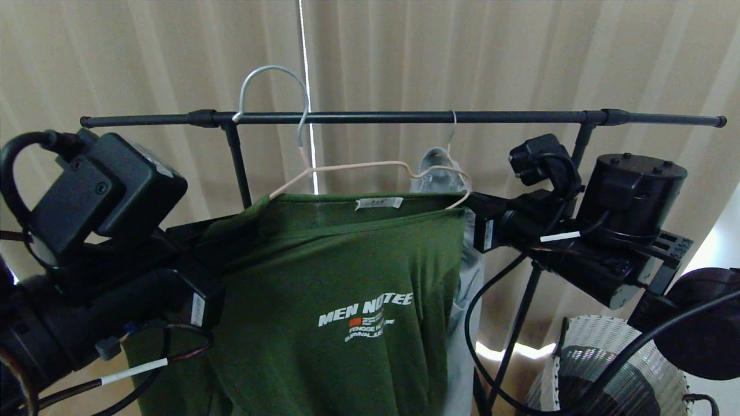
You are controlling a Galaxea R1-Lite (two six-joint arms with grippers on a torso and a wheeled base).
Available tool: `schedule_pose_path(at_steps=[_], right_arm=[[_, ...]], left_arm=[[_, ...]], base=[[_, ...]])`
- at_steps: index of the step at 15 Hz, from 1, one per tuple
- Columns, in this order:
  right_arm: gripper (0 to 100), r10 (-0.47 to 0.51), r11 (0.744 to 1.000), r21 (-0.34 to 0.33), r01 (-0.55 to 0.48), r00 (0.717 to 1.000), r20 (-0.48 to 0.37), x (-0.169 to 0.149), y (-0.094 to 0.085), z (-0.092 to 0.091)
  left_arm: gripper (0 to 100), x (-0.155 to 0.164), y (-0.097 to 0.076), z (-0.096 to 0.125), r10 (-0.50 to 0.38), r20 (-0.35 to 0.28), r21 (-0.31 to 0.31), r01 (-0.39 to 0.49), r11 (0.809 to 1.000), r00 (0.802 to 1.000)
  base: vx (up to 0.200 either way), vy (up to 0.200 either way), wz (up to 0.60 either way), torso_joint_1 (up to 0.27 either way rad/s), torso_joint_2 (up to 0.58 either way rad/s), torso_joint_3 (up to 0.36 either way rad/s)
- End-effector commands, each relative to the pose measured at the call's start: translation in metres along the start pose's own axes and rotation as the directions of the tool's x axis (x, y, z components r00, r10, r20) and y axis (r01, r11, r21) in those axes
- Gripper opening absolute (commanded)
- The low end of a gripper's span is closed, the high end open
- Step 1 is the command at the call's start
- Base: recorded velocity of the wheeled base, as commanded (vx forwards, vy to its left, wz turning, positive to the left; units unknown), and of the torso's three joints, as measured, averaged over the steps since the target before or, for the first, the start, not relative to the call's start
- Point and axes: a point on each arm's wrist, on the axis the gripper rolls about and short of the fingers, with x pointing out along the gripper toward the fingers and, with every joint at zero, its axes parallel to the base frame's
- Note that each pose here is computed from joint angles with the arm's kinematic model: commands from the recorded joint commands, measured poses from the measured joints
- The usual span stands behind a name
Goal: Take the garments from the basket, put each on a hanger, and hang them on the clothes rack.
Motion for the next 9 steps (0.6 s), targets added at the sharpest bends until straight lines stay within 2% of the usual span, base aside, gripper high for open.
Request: schedule_pose_path(at_steps=[1,3,7,9], right_arm=[[0,-0.008,1.0,0.003,0.008,1.0,0.018,0.004,-0.001,0.005],[0,-0.013,1.0,0.005,0.013,0.999,0.033,0.006,-0.003,0.01],[0,-0.006,1.0,0.006,0.005,0.999,0.042,0.005,-0.002,0.013],[0,0.038,0.999,-0.001,-0.038,0.998,0.059,0.001,0.009,0.018]], left_arm=[[0,-0.006,0.001,-0.01,0.011,-0.024,0.028,-0.01,1.0,1.0],[0,-0.008,0.006,-0.017,0.039,-0.051,0.065,-0.035,0.997,0.998],[0,-0.009,0.004,-0.026,0.038,-0.082,0.083,-0.031,0.996,0.996],[0,-0.006,0.005,-0.028,0.048,-0.099,0.087,-0.04,0.995,0.994]], base=[[0.0,0.0,0.0,0.0,0.0,0.0],[0.0,0.0,0.0,0.0,0.0,0.0],[0.0,0.0,0.0,0.0,0.0,0.0],[0.0,0.0,0.0,0.0,0.0,0.0]])
